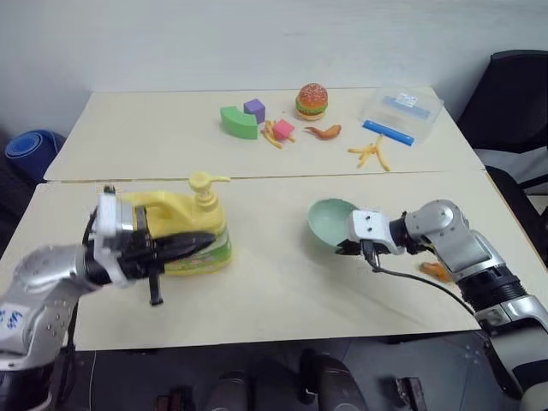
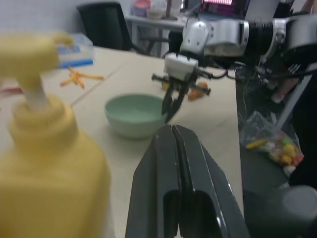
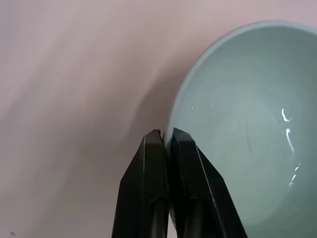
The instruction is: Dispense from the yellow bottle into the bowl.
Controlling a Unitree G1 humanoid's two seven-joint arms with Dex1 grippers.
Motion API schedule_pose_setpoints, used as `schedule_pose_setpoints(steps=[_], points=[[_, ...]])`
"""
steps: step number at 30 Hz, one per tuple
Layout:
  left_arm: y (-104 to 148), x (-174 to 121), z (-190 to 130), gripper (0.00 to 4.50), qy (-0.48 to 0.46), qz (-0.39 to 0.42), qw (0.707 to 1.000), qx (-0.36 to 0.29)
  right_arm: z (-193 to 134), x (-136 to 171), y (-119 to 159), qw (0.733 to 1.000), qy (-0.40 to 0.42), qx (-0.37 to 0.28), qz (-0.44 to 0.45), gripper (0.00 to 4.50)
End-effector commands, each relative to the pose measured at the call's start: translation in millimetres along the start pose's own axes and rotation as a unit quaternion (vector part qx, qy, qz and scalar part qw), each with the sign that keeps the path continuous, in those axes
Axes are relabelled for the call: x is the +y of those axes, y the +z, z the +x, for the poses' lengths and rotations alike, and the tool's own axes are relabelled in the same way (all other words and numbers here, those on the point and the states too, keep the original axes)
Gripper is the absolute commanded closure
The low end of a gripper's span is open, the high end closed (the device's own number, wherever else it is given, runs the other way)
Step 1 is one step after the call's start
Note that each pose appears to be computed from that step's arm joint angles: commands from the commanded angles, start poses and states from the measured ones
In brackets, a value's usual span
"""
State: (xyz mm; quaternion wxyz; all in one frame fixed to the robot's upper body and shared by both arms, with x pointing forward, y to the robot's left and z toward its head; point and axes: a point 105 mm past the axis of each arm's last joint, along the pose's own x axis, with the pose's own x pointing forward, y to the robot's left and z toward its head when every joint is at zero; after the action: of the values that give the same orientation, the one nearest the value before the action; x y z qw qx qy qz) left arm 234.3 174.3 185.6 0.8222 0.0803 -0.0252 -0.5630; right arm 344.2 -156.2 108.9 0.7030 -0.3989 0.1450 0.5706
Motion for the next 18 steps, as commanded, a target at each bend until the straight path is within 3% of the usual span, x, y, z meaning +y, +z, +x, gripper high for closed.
schedule_pose_setpoints(steps=[1,2,4,8,12,14,18], points=[[-9.4,-8.6,-4.1,4.49,0.003,0.031,0.999,0.019,-6.0,12.3,13.9,0.997,0.011,-0.073,-0.002,4.24],[-16.3,-10.0,-6.7,4.5,0.011,0.026,0.999,0.025,-8.9,16.3,19.8,0.995,0.011,-0.099,-0.001,3.97],[-25.6,-11.2,-11.3,4.1,0.029,0.017,0.999,0.027,-15.8,20.3,28.9,0.991,-0.001,-0.137,-0.002,3.51],[-46.5,-11.4,-25.8,2.99,0.077,0.02,0.996,0.049,-48.5,26.3,41.1,0.97,-0.086,-0.227,0.032,2.14],[-72.1,-11.9,-47.1,1.76,0.138,0.053,0.985,0.085,-84.0,56.8,14.3,0.932,-0.194,-0.274,0.134,0.8],[-86.7,-14.0,-56.7,1.14,0.16,0.059,0.979,0.111,-93.0,75.7,2.5,0.92,-0.201,-0.284,0.18,0.13],[-105.0,-17.0,-72.2,1.12,0.195,0.054,0.97,0.136,-102.4,110.0,-17.1,0.918,-0.218,-0.266,0.197,0.02]])
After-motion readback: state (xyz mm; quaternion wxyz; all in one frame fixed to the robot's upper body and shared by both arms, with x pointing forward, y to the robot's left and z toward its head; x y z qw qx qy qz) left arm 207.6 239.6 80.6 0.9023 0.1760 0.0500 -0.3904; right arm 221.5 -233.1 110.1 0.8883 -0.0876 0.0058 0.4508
